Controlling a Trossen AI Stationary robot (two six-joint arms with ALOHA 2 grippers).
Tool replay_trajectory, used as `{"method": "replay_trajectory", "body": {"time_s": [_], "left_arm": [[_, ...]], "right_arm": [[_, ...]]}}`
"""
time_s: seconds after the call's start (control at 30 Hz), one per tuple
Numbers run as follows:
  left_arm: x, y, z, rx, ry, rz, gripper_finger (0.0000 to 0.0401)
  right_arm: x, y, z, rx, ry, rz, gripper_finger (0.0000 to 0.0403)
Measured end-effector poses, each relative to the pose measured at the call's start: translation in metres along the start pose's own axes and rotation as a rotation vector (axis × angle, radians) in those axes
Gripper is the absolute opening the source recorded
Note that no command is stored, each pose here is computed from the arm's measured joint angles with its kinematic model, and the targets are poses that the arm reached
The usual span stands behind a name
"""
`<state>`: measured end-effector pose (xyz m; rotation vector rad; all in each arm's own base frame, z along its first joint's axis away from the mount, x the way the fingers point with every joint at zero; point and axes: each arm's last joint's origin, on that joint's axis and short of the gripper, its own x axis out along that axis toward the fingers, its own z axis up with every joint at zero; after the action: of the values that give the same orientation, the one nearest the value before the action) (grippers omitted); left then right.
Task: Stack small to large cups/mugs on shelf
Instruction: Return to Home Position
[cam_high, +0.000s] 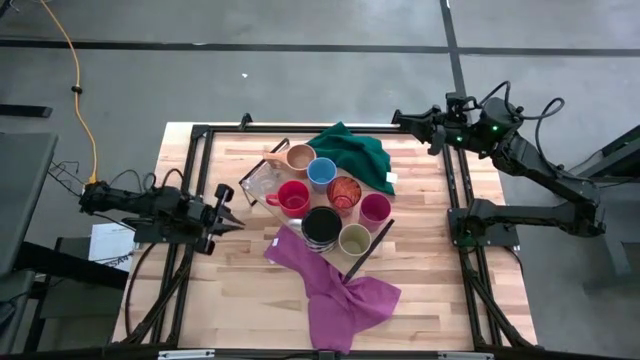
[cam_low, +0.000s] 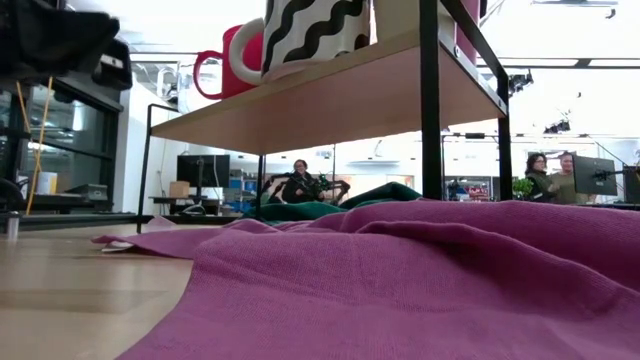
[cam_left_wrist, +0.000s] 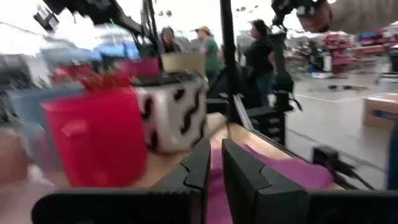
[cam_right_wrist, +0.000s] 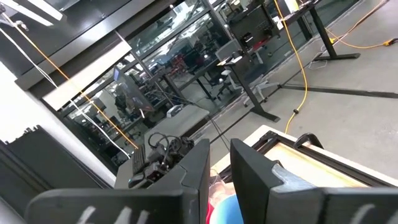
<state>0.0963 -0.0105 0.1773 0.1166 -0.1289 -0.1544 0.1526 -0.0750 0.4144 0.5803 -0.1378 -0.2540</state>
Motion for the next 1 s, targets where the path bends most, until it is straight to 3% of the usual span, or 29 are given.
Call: {"method": "replay_trajectory", "body": {"time_s": [0.17, 0.7, 0.83, 1.0], "left_arm": [[0.000, -0.001, -0.009, -0.066, 0.097, -0.019, 0.0030], [0.000, -0.002, -0.009, -0.079, 0.094, -0.027, 0.0030], [0.000, -0.002, -0.009, -0.078, 0.095, -0.025, 0.0030], [0.000, -0.002, -0.009, -0.077, 0.094, -0.025, 0.0030]], "right_arm": [[0.000, 0.000, 0.000, 0.000, -0.001, -0.001, 0.0055], [0.000, 0.001, 0.000, 0.019, 0.010, 0.016, 0.0055], [0.000, 0.004, 0.002, 0.013, -0.005, 0.068, 0.0055], [-0.001, 0.013, 0.008, 0.027, -0.013, 0.223, 0.0055]]}}
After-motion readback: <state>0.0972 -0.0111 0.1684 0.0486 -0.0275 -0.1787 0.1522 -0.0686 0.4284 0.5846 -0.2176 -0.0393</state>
